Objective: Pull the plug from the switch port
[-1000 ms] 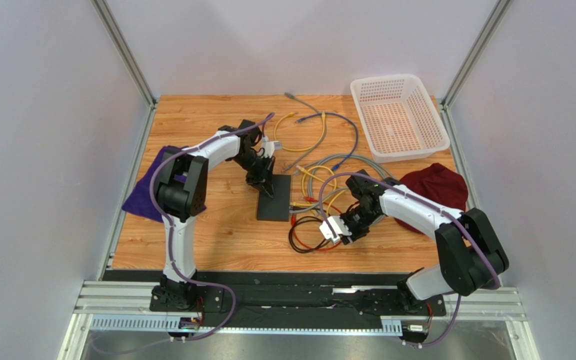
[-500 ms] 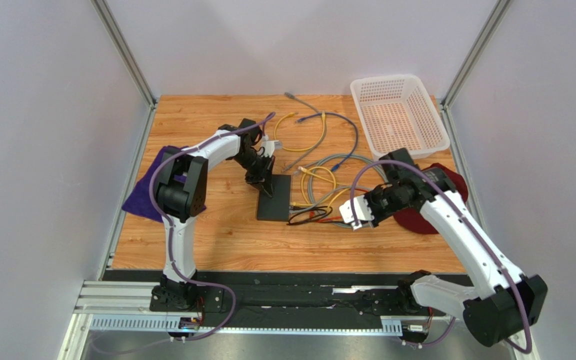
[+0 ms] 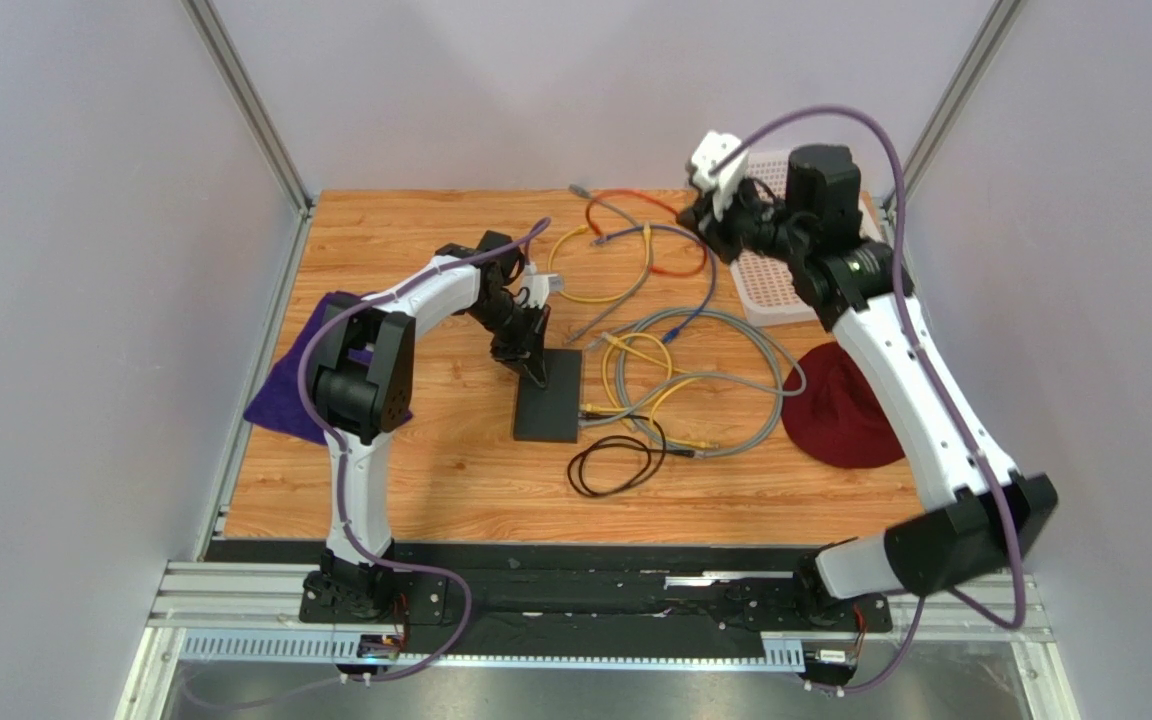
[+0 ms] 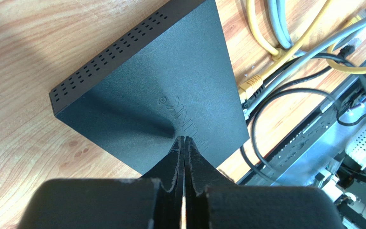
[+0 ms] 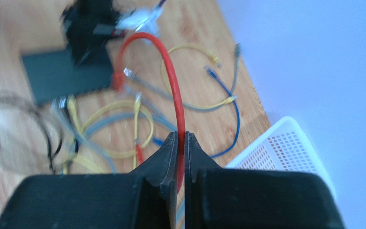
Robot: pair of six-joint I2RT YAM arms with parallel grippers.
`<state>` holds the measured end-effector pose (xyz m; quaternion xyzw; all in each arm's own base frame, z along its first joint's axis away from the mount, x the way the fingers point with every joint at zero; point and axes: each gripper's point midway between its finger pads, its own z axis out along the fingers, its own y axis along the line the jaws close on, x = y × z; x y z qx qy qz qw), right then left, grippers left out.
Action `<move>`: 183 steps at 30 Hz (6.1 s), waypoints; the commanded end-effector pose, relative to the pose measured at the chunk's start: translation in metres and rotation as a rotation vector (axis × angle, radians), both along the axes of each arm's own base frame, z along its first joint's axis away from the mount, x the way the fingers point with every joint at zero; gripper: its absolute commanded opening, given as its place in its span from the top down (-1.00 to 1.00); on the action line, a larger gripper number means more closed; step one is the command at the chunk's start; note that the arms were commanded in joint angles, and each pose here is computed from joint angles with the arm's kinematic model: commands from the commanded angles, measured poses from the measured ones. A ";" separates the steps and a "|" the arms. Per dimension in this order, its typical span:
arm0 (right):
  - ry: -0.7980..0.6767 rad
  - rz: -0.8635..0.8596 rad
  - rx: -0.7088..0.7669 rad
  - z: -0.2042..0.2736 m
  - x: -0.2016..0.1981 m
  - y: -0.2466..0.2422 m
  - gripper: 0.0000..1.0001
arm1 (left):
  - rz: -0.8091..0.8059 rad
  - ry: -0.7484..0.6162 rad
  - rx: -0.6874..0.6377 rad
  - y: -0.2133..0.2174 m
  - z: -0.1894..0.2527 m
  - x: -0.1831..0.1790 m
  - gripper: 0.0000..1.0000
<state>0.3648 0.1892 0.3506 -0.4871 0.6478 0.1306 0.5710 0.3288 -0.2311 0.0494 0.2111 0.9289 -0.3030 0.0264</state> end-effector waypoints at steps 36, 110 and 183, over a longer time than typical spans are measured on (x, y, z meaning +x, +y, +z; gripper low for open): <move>1.199 0.270 0.170 -0.252 -0.026 0.110 -0.41 | 0.012 -0.099 0.006 0.029 0.038 -0.001 0.25; 1.420 0.157 -0.296 -0.377 -0.056 0.107 0.74 | -0.023 0.056 0.006 0.019 -0.015 -0.013 1.00; 0.346 -0.369 0.045 -0.063 0.127 0.062 -0.86 | 0.041 -0.201 -0.118 0.009 0.093 0.010 0.48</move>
